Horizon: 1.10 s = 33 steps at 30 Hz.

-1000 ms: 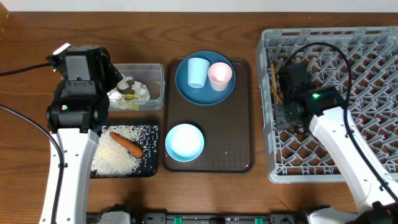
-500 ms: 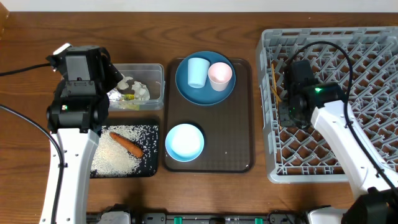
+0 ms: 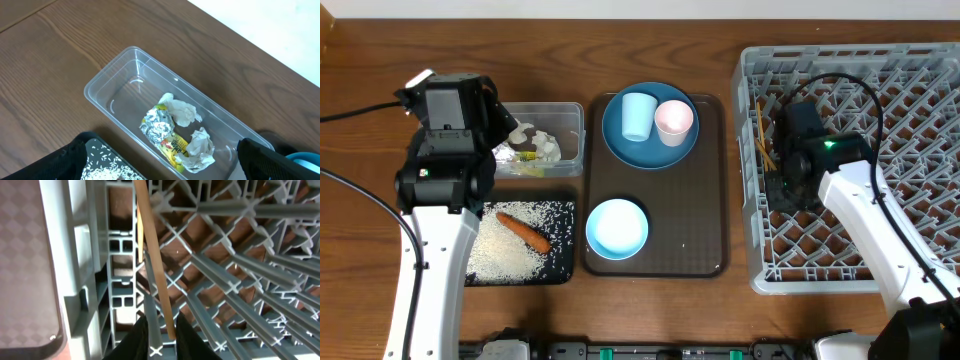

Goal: Sort waste into correct bins and load items into the dishwasher rack
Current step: 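Lower the chopstick into the rack slot beside the first one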

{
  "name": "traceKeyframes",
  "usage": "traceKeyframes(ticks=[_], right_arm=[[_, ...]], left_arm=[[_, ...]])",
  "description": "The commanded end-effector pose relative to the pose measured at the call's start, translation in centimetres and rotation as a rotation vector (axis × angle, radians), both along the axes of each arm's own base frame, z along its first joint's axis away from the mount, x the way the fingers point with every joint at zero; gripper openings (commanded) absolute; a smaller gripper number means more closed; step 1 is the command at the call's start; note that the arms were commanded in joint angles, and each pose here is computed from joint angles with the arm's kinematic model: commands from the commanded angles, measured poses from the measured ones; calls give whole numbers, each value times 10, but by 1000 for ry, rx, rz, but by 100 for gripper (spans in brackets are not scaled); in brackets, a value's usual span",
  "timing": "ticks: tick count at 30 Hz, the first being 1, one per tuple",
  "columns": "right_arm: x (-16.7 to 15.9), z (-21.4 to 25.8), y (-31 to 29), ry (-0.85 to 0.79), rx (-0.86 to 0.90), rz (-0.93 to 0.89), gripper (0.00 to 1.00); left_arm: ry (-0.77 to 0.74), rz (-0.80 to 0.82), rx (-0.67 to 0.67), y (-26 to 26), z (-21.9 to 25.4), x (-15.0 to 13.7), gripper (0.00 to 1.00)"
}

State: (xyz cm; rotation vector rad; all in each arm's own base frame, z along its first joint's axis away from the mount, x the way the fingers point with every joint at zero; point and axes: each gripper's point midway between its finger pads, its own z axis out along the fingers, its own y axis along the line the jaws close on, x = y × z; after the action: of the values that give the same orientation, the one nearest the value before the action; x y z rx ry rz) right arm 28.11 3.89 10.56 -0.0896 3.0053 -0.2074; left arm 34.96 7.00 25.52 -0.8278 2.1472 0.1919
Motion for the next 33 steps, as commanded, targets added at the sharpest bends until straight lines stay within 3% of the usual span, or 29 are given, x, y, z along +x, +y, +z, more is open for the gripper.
traceKeyframes(ticks=[1,9,16,33], right_arm=[[-3,-2,-2,15,0,-1,18],[1,-2,-2,0,3,-1,12],[5,-2,-1,-17,7,0,20],[14,-11,1,-56,13,25,16]], left_arm=[[-11,6,20,4,8,0,98],[-11,6,20,4,8,0,98],[-11,6,20,4,8,0,98],[-11,6,20,4,8,0,98]])
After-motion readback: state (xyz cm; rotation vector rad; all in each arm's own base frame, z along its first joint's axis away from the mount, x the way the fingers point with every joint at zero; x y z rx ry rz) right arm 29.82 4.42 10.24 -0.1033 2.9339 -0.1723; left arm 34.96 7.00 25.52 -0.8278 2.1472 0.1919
